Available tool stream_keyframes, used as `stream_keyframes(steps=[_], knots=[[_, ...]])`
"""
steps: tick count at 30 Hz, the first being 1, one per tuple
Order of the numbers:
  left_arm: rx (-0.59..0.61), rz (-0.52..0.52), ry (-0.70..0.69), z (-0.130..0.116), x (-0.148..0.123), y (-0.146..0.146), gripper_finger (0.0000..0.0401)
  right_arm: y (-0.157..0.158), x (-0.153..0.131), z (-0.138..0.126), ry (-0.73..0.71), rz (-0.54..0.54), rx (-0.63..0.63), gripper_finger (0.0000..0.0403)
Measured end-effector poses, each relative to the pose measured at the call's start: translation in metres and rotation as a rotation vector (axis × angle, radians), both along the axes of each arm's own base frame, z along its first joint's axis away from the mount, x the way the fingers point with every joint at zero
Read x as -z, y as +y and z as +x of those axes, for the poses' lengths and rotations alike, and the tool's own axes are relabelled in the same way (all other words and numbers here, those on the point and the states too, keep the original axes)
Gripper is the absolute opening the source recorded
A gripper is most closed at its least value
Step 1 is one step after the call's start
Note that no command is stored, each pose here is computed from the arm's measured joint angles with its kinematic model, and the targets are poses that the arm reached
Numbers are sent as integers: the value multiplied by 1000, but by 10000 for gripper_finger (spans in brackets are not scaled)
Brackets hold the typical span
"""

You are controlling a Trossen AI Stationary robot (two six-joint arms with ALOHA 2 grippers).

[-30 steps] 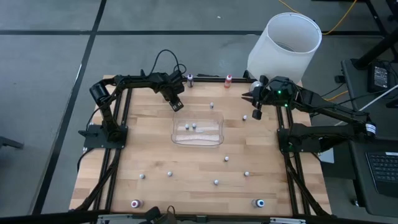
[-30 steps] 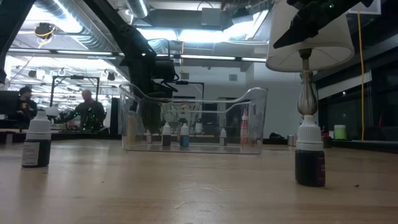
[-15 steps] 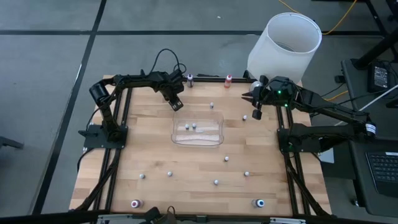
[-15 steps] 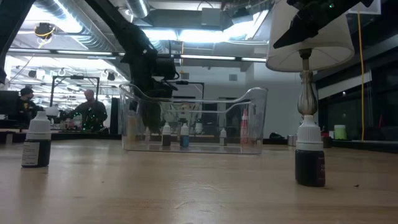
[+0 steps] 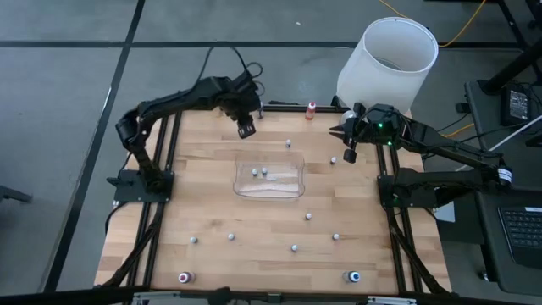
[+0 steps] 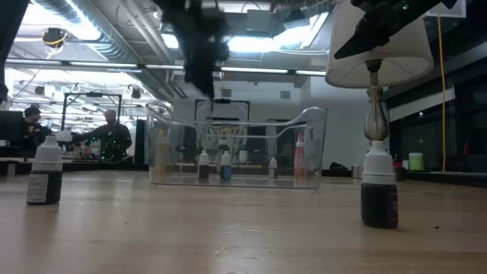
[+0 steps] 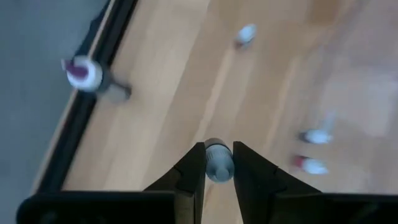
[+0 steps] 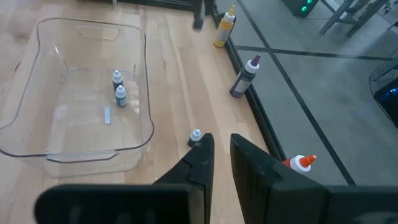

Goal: Pick & Place food coloring
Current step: Put the green food coloring bottle into the transparent bin

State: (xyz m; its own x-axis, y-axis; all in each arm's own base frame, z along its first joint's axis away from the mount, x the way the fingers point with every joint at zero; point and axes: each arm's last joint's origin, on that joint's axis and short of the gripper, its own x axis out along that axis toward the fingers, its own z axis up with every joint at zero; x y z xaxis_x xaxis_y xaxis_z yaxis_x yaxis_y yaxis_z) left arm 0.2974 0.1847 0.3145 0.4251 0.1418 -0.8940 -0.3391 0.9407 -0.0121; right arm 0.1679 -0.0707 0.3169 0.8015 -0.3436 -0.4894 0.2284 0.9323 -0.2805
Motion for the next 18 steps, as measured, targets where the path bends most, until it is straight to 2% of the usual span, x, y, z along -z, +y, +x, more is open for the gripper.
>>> stream_keyframes(steps=[4, 10, 18], knots=[[119, 10, -49, -1, -42, -21, 63, 0, 0, 0, 0, 0, 0, 58], [267, 35, -43, -7, -82, -58, 63, 0, 0, 0, 0, 0, 0, 58], [331, 64, -109, -18, -107, -92, 63, 0, 0, 0, 0, 0, 0, 58]])
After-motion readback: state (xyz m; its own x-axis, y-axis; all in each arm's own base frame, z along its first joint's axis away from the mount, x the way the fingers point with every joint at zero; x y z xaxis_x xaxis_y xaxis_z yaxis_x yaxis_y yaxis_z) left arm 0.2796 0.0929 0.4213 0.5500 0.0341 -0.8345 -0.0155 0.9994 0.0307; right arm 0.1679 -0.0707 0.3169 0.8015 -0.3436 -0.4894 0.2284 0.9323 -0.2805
